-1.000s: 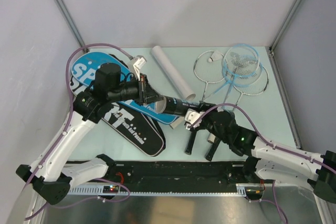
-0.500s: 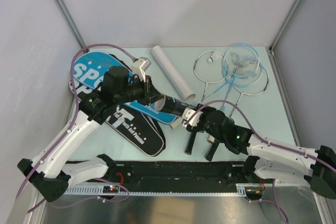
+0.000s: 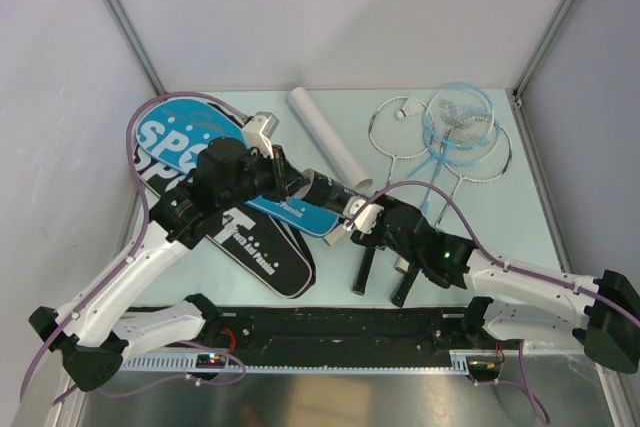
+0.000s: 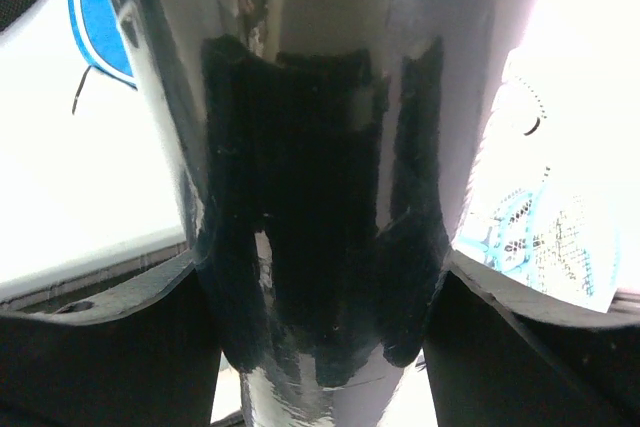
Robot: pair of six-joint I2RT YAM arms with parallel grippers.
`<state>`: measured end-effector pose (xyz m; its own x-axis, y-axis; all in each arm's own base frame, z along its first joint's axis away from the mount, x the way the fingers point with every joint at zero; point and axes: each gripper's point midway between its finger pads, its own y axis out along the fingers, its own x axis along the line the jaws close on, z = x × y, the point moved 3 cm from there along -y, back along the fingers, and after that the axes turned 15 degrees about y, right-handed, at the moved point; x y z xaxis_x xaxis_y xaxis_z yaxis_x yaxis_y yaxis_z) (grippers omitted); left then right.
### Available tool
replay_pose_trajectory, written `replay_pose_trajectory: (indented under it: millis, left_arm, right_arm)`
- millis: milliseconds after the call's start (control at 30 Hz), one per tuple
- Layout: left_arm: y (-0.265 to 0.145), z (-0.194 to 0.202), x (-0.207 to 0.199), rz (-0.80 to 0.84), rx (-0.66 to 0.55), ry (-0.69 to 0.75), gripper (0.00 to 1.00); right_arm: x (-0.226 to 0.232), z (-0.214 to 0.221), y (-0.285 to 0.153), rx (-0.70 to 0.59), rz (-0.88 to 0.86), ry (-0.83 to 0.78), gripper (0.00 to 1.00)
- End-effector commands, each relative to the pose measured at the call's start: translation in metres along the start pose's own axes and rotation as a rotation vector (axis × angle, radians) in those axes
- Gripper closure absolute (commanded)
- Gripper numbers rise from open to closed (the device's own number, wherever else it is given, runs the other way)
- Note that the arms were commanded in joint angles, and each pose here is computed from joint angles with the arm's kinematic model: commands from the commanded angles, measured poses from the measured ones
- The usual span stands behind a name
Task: Pack up the badminton gear
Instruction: Close the lid on the shuttle tube.
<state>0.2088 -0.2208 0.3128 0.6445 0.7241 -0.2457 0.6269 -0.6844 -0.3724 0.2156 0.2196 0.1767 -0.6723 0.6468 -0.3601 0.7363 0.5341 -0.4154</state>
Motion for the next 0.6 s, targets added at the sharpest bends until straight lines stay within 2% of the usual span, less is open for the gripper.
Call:
replay_pose_trajectory:
  millis: [0, 133, 567]
  left_arm:
    - [0.004, 0.027, -0.02, 0.08, 0.113, -0.091, 0.82]
    - [0.002, 0.021, -0.026, 0.107, 0.106, -0.11, 0.8]
    - [0.008, 0.028, -0.028, 0.106, 0.132, -0.165, 0.81]
  right_arm:
    - [-0.011, -0.116, -0.016, -0.409, -0.042, 0.26, 0.74]
    - [-0.011, -0.119, -0.018, -0.425, -0.052, 0.278, 0.75]
    - [-0.014, -0.136, -0.025, -0.502, -0.101, 0.386, 0.75]
